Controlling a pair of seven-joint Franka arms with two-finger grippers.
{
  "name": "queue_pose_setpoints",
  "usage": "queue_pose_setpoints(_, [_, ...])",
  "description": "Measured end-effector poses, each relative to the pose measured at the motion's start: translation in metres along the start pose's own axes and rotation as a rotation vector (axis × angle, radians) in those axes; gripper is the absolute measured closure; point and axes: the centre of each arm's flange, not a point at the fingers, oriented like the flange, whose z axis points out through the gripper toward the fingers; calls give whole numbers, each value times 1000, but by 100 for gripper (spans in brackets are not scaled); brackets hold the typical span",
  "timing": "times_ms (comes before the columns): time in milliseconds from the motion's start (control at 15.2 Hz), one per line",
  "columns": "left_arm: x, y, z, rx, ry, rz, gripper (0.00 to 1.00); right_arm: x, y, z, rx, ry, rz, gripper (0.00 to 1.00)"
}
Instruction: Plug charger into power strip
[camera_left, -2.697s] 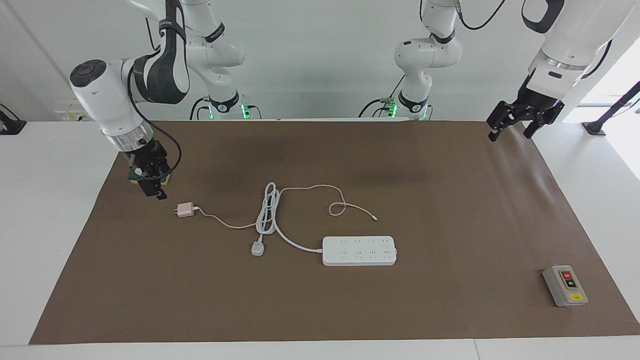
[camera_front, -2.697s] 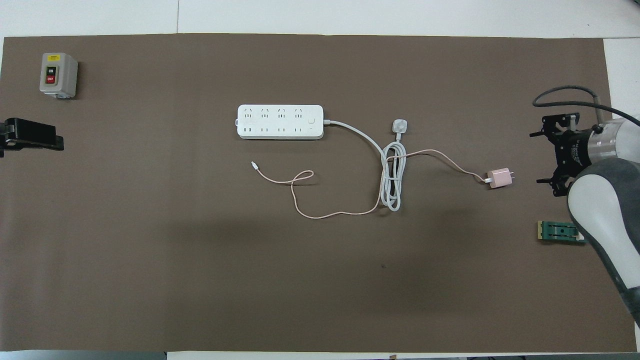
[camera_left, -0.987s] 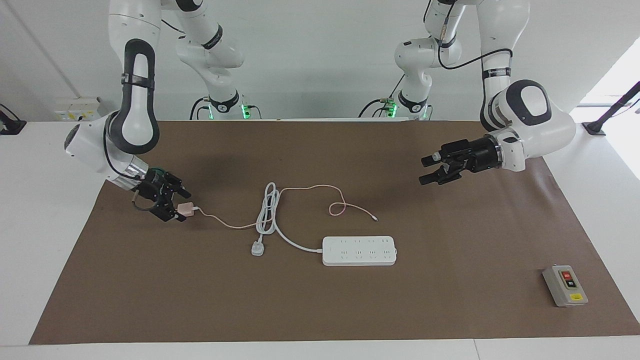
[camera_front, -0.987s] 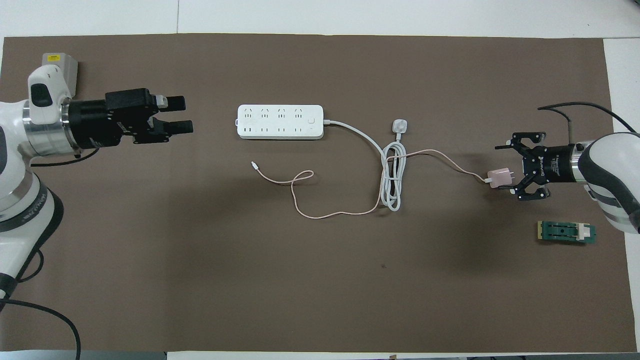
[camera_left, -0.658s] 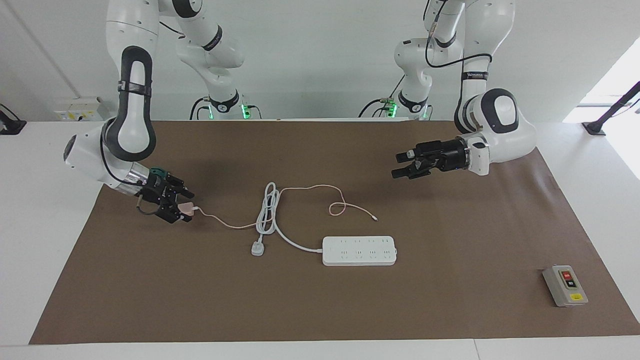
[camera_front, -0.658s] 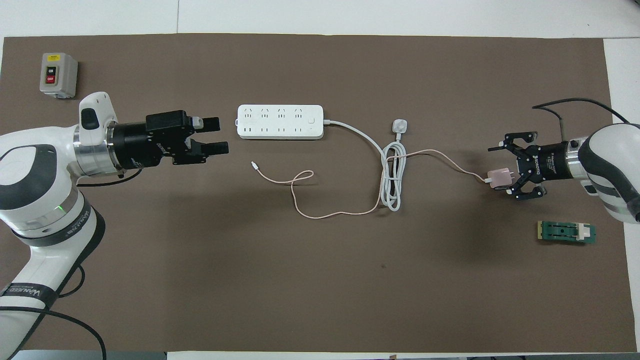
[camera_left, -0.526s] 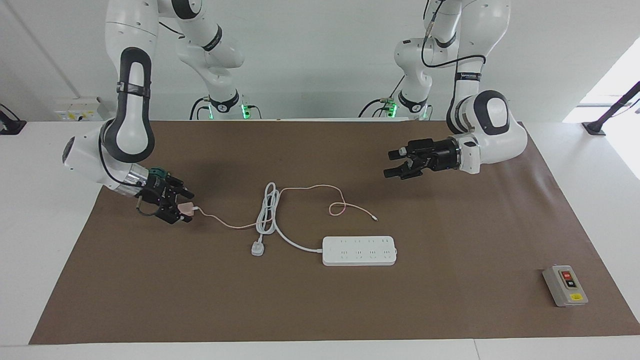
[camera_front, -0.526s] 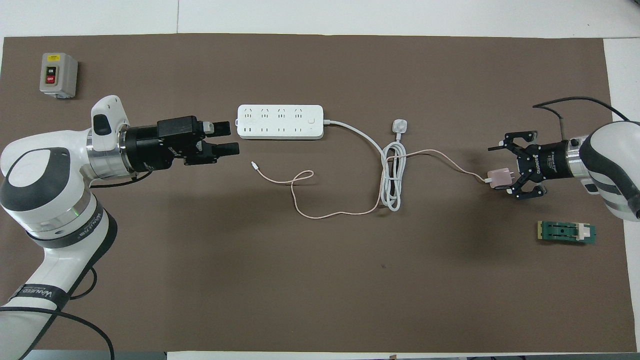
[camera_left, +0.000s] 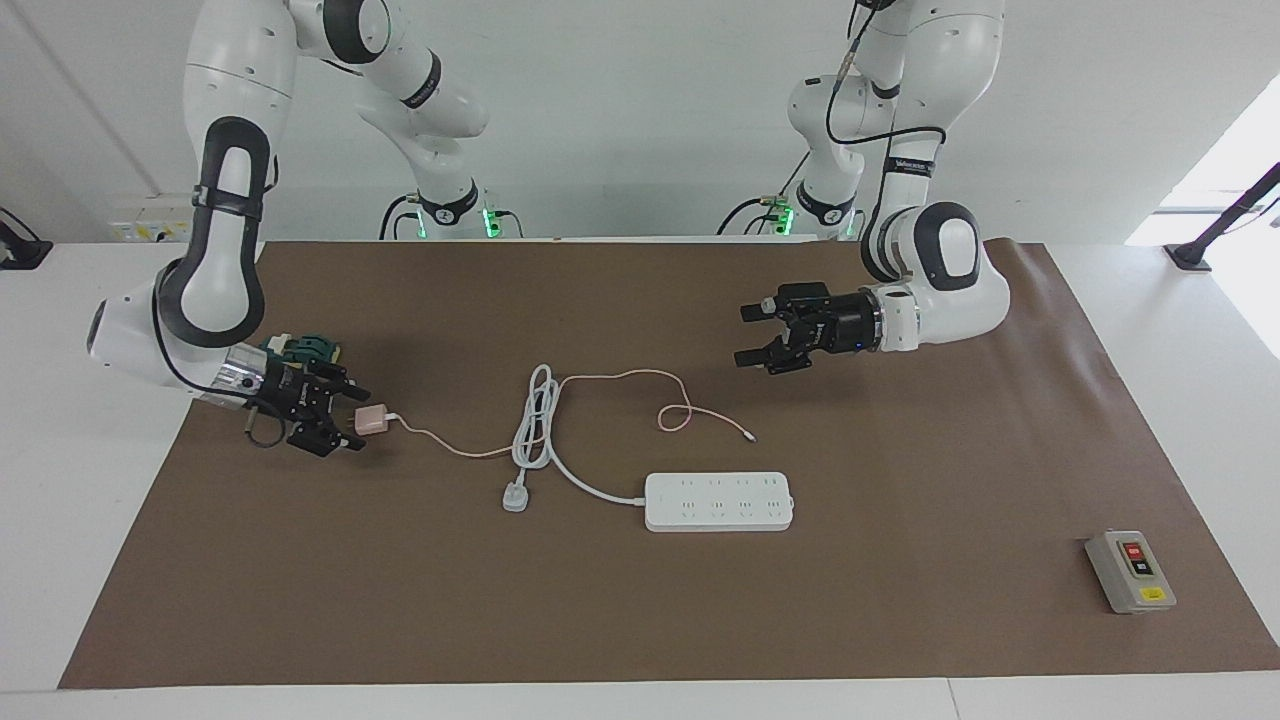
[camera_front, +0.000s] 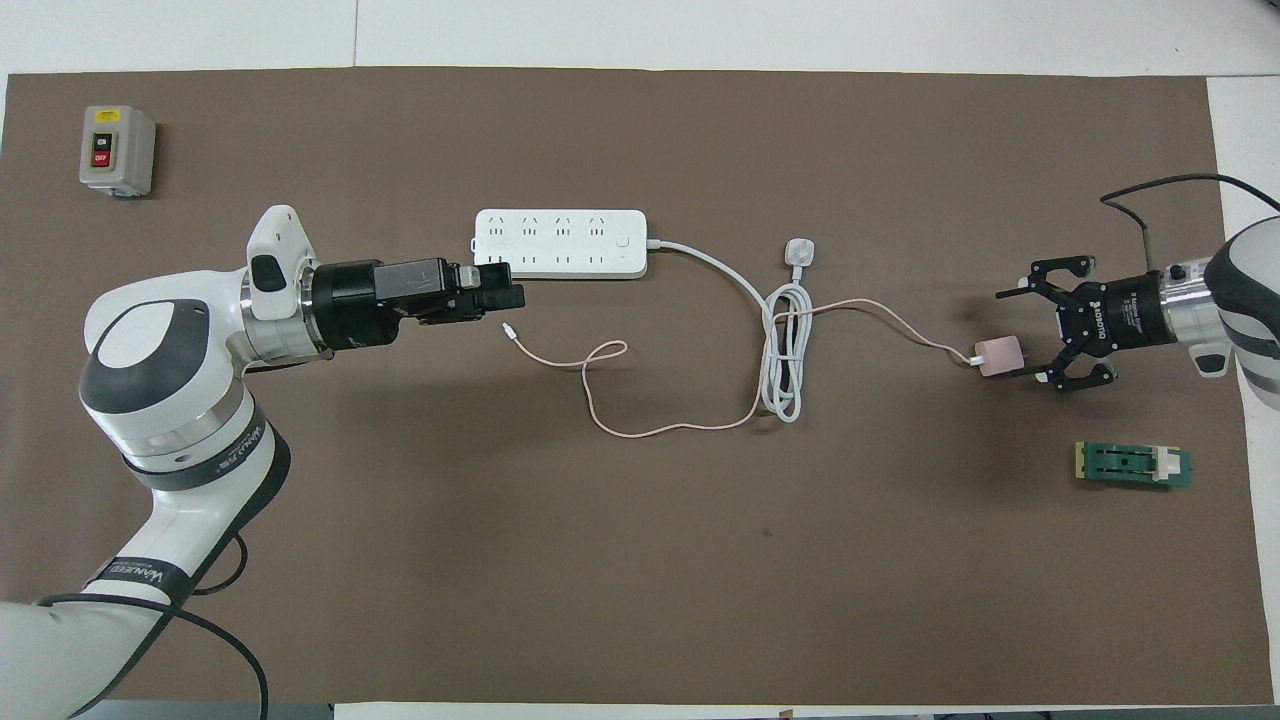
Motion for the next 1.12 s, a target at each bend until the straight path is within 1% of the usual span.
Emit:
queue_pose_setpoints(263, [0,-17,-1,3,-1,48,0,2,1,8,-12,-6,-3,0])
queue_pose_setpoints(395, [1,-25,-6,-8,-4,66,0,6,6,14,-16,-5,-6,0])
queue_pose_setpoints(592, [1,-28,-17,-35,-11,102,0,19,17,26,-35,-17,8,0])
queue_pose_setpoints(855, [1,-30,-24,-38,-3,104,0,27,21,31,-40,-23,-1,0])
queue_pose_setpoints(987, [0,-33,-26,-35,-1,50,0,29,22,29,-36,-22,-8,0])
queue_pose_setpoints(1118, [1,-35,-30,-33,3,-67,0,32,24,25,-29,-21,-12,0])
